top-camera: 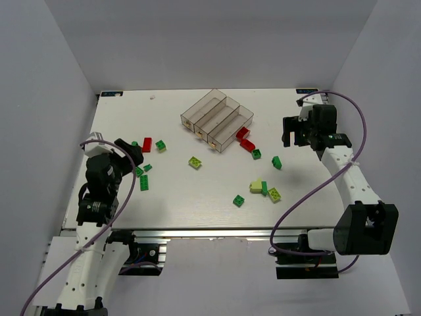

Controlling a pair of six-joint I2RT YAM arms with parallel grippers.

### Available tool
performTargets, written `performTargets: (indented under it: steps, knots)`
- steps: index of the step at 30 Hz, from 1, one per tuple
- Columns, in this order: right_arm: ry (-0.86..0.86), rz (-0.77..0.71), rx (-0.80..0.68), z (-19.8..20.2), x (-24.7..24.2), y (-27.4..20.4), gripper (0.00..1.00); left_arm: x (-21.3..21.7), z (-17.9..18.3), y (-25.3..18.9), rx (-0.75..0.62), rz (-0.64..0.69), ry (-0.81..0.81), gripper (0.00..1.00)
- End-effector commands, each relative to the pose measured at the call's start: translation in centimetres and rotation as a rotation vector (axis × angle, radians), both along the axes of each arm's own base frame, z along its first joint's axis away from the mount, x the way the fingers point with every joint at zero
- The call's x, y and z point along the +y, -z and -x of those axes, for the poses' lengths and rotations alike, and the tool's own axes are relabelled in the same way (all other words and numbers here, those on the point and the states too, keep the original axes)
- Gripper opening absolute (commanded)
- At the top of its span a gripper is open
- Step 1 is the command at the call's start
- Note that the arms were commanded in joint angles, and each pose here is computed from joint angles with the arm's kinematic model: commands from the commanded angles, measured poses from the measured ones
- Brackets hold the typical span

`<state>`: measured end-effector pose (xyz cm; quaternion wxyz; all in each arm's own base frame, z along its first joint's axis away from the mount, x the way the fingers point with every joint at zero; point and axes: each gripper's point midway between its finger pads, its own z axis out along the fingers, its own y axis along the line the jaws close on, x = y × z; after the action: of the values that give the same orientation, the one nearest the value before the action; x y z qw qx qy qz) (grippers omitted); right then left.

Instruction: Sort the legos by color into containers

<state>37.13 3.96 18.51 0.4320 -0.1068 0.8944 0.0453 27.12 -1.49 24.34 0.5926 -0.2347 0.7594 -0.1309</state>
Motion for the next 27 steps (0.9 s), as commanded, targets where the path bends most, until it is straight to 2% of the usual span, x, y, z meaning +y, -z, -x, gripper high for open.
performTargets:
  steps: [1,9,11,12,14,16,17,18,19,20,21,22,23,24,25,26,27]
  knots:
    - [-0.066,-0.015,-0.116,-1.0,0.9,-3.7,0.89,-0.7,-0.6,-1.4,-0.049,0.016,0.037,0.98]
    - [-0.09,-0.018,-0.065,-1.6,1.3,-2.6,0.89,-1.3,-1.0,-1.4,-0.054,0.025,0.07,0.98]
    - [-0.214,-0.021,-0.06,-0.8,2.6,-2.7,0.89,-1.4,-1.0,-1.4,-0.053,0.031,0.07,0.98]
    - [-0.39,0.025,-0.093,0.0,3.8,-3.0,0.89,-1.5,-1.0,-1.5,-0.056,0.036,0.073,0.98]
    - [-0.574,0.051,-0.099,1.8,5.4,-2.8,0.89,-1.8,-1.1,-1.6,-0.065,0.056,0.083,0.95]
    - [-0.725,0.083,-0.118,4.0,7.1,-2.4,0.89,-2.4,-1.2,-1.7,-0.066,0.073,0.113,0.75]
    - [-0.765,0.089,-0.128,4.6,7.6,-2.3,0.89,-2.7,-1.2,-1.7,-0.065,0.081,0.126,0.62]
    - [-0.804,0.091,-0.129,5.4,8.1,-2.0,0.9,-2.7,-1.3,-1.7,-0.061,0.084,0.125,0.36]
    - [-0.871,0.095,-0.149,6.5,8.7,-1.9,0.89,-3.5,-1.2,-1.6,-0.05,0.097,0.168,0.25]
    - [-0.903,0.09,-0.151,7.1,9.3,-1.7,0.89,-3.7,-1.2,-1.4,-0.037,0.105,0.175,0.18]
    - [-0.943,0.088,-0.161,7.7,9.8,-1.8,0.89,-3.9,-1.1,-1.3,-0.029,0.109,0.185,0.15]
    - [-1.0,0.048,-0.156,9.2,10.4,-1.8,0.9,-4.2,-1.1,-1.2,-0.025,0.117,0.203,0.18]
    - [-0.982,0.014,-0.152,9.3,10.8,-1.9,0.89,-4.4,-1.0,-1.0,-0.017,0.122,0.213,0.26]
    - [-0.941,0.006,-0.148,9.0,10.7,-2.0,0.89,-4.6,-0.9,-0.9,-0.014,0.125,0.225,0.38]
    - [-0.9,0.0,-0.156,8.3,11.0,-2.2,0.89,-4.8,-0.8,-0.8,-0.011,0.128,0.232,0.64]
    - [-0.832,-0.039,-0.097,8.4,11.1,-1.7,0.87,-4.9,-0.7,-0.7,-0.009,0.131,0.242,0.73]
    - [-0.764,-0.005,-0.05,7.8,10.5,-0.6,0.78,-5.0,-0.5,-0.4,-0.007,0.132,0.249,0.79]
